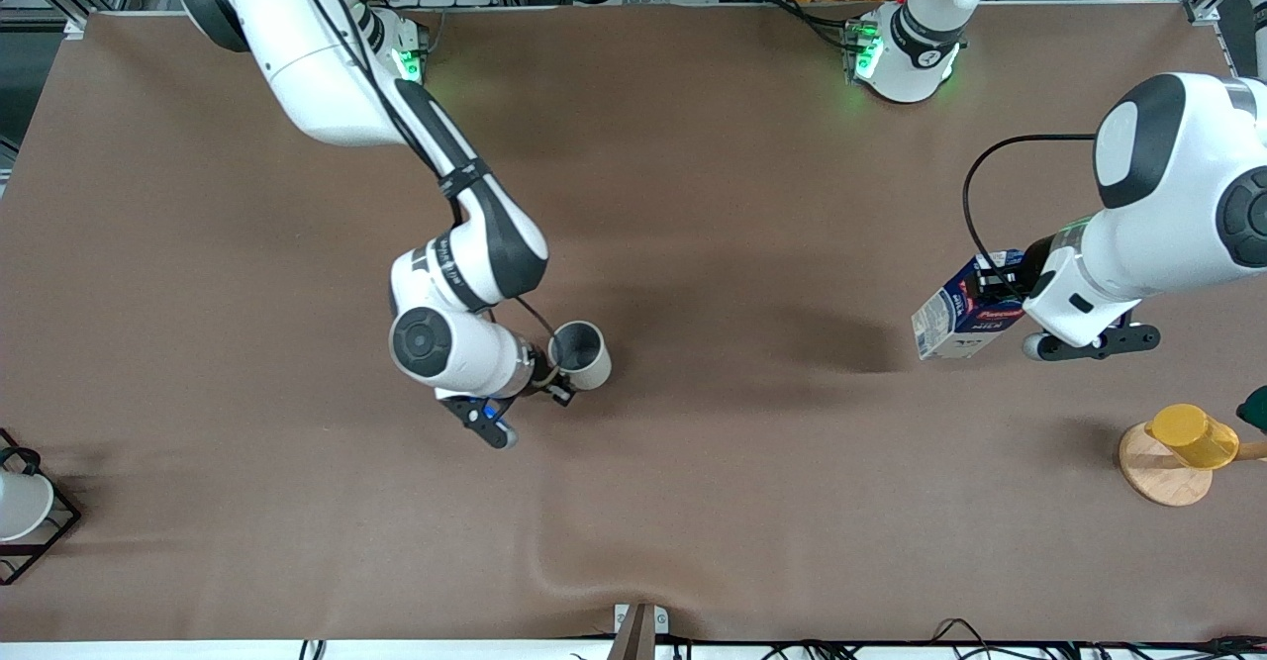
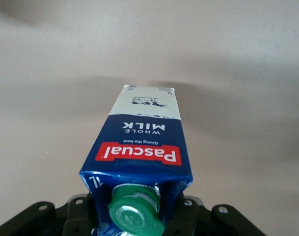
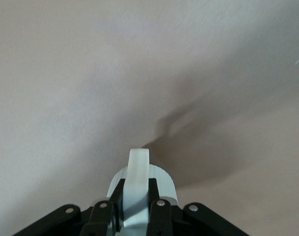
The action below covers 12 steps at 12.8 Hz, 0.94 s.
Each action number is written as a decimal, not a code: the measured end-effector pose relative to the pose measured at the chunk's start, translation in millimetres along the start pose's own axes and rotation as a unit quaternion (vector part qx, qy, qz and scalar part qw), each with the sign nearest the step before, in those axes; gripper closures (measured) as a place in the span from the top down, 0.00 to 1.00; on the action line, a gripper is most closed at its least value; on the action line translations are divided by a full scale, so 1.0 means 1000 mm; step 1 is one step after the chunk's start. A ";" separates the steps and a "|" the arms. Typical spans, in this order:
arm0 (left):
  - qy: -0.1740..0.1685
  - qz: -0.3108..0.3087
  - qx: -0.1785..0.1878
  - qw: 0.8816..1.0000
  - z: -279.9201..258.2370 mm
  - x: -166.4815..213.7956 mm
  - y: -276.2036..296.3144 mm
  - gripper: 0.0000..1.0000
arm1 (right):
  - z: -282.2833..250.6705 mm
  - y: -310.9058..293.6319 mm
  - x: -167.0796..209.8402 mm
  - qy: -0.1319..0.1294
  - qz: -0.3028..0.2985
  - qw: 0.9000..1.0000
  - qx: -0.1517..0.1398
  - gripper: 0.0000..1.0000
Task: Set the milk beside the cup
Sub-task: 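Carry the mug to mid-table with the right gripper while the left lifts the carton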
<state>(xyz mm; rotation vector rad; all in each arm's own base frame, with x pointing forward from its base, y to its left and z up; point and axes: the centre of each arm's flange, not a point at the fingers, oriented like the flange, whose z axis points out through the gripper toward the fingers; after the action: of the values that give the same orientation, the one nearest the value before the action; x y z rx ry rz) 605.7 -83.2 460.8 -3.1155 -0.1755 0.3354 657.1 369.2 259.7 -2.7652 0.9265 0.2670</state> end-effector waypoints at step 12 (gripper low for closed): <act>-0.012 0.004 -0.014 1.000 0.001 -0.026 0.071 0.55 | 0.027 -0.018 -0.029 0.014 0.043 0.999 0.009 0.51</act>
<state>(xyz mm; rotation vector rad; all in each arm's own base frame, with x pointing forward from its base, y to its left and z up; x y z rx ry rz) 588.4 -156.9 463.8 -3.1419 -0.1702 0.3743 642.7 407.0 243.0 -2.7235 1.0514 0.2348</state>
